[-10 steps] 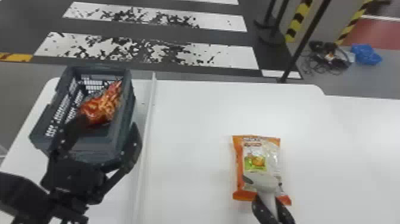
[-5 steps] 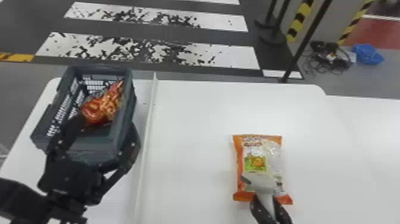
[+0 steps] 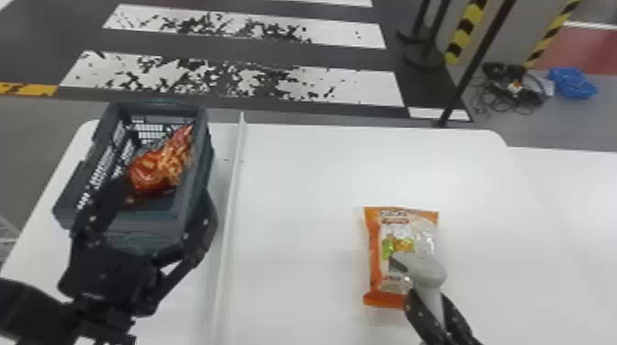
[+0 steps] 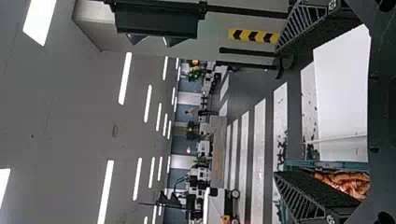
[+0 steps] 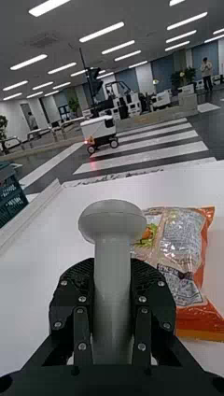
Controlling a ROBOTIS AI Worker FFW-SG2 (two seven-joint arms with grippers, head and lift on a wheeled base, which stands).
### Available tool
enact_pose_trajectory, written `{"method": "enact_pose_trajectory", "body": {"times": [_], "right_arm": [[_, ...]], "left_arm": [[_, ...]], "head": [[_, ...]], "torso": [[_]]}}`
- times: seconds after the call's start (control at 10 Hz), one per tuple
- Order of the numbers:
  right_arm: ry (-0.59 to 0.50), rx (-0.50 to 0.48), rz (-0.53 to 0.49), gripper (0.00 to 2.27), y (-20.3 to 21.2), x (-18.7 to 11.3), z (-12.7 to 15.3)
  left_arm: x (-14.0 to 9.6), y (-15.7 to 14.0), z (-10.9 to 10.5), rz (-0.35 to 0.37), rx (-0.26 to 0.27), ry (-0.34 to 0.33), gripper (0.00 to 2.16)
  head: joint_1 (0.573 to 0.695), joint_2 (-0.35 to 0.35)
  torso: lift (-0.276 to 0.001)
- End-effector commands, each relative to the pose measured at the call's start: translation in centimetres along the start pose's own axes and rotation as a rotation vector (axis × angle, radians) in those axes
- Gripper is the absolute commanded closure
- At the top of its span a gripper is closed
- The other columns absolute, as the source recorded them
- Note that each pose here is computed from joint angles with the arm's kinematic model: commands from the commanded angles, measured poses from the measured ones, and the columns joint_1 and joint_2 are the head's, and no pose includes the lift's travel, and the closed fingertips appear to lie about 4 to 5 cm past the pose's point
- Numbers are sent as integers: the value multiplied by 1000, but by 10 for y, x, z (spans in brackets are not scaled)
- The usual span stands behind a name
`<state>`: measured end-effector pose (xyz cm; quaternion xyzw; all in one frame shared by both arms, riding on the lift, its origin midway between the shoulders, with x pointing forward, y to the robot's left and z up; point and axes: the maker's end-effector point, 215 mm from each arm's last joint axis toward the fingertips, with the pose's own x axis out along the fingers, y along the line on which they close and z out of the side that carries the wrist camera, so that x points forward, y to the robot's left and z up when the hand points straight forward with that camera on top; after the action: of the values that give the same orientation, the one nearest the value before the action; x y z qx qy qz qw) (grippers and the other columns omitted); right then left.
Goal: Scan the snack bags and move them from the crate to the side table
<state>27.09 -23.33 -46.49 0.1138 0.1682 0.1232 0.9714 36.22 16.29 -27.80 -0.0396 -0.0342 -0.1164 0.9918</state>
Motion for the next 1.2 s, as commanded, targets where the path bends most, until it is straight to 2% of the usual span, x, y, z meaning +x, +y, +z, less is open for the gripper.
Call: {"method": "enact_pose_trajectory", "body": {"times": [0.0, 0.2, 0.4, 0.5, 0.6, 0.7, 0.8, 1.1], "right_arm": [[-46, 5, -30, 2236, -23, -4, 26], [-51, -2, -87, 2236, -67, 1, 46], [-35, 7, -154, 2236, -122, 3, 51], [-29, 25, -187, 2236, -159, 7, 48], [-17, 18, -208, 2236, -183, 11, 46], [-9, 17, -237, 2236, -201, 2, 42], [2, 25, -253, 2236, -224, 0, 35], [70, -11, -202, 2236, -256, 17, 20]], "left_arm": [[0, -2, 1, -1, -2, -1, 70], [-4, -1, 5, -1, 1, -3, 70], [-13, 2, 19, -10, 9, -43, 70], [-9, 0, 21, -23, 6, -47, 70], [-7, 1, 20, -22, 7, -42, 70], [0, 1, 14, -35, 9, -20, 70], [7, -4, 0, -47, 10, 28, 70], [7, 2, -17, -24, 9, 78, 70]], "head": [[695, -131], [695, -181], [695, -257], [695, -272], [695, -322], [695, -350], [695, -350], [695, -350]], "torso": [[-87], [-87], [-87], [-87], [-87], [-87], [-87], [-87]]}}
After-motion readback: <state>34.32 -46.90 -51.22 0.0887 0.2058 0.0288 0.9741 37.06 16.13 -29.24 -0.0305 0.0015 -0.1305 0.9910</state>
